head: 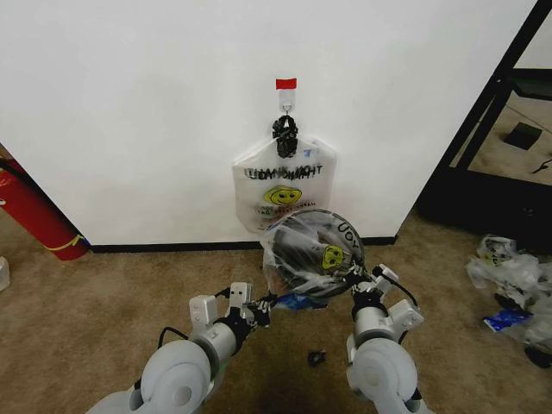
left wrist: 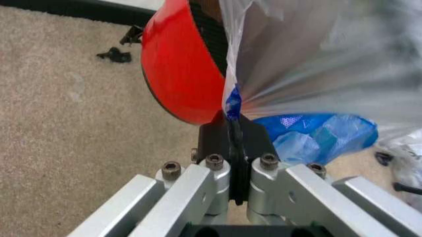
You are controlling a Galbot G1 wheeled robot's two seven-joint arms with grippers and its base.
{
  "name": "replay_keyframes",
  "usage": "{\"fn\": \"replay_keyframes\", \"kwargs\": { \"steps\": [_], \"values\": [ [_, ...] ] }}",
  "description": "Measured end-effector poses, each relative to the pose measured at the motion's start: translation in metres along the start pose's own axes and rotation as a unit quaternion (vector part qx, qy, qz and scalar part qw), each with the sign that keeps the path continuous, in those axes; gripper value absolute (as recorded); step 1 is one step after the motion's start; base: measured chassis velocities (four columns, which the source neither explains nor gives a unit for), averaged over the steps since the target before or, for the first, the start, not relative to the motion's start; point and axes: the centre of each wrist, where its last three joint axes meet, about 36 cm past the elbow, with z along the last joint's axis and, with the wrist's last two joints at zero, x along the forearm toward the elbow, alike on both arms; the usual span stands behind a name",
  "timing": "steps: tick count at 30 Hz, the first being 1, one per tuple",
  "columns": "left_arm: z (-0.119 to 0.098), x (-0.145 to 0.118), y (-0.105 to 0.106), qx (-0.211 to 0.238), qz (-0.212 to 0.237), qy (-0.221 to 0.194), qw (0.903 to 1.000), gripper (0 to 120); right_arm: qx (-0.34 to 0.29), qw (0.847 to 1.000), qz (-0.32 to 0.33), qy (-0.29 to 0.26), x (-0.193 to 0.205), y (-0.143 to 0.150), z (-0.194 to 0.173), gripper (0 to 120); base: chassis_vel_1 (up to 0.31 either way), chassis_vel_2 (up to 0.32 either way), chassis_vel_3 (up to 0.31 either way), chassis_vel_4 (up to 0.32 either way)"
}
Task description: Pick up the garbage bag from the wall and place it over the trash bin.
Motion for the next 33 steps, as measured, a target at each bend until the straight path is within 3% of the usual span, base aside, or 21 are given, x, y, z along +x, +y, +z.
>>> {"fn": "replay_keyframes", "kwargs": {
  "steps": [5, 13, 19, 26, 33],
  "values": [
    [0.000, -0.024, 0.011, -0.018, -0.019, -0.013, 0.9996, 0, -0.001, 1.000, 0.003, 0.007, 0.007, -0.001, -0.003, 1, 0.000, 0.000, 0.000, 0.000],
    [0.002, -0.021, 0.007, -0.012, -0.011, -0.015, 0.9997, 0, 0.001, 1.000, 0.008, 0.006, 0.005, -0.002, 0.000, 1, 0.000, 0.000, 0.000, 0.000],
    [0.008, -0.006, 0.009, -0.038, -0.025, -0.013, 0.9989, 24, 0.011, 1.000, 0.017, 0.000, -0.001, -0.006, 0.005, 1, 0.000, 0.000, 0.000, 0.000],
    [0.007, 0.011, 0.007, -0.037, -0.028, -0.027, 0.9986, 47, 0.017, 1.000, 0.024, -0.007, -0.008, -0.011, 0.006, 1, 0.000, 0.000, 0.000, 0.000],
    [-0.015, 0.038, 0.000, -0.045, -0.030, -0.085, 0.9949, 75, 0.040, 0.998, 0.029, -0.029, -0.011, -0.017, 0.013, 1, 0.000, 0.000, 0.000, 0.000]
  ]
}}
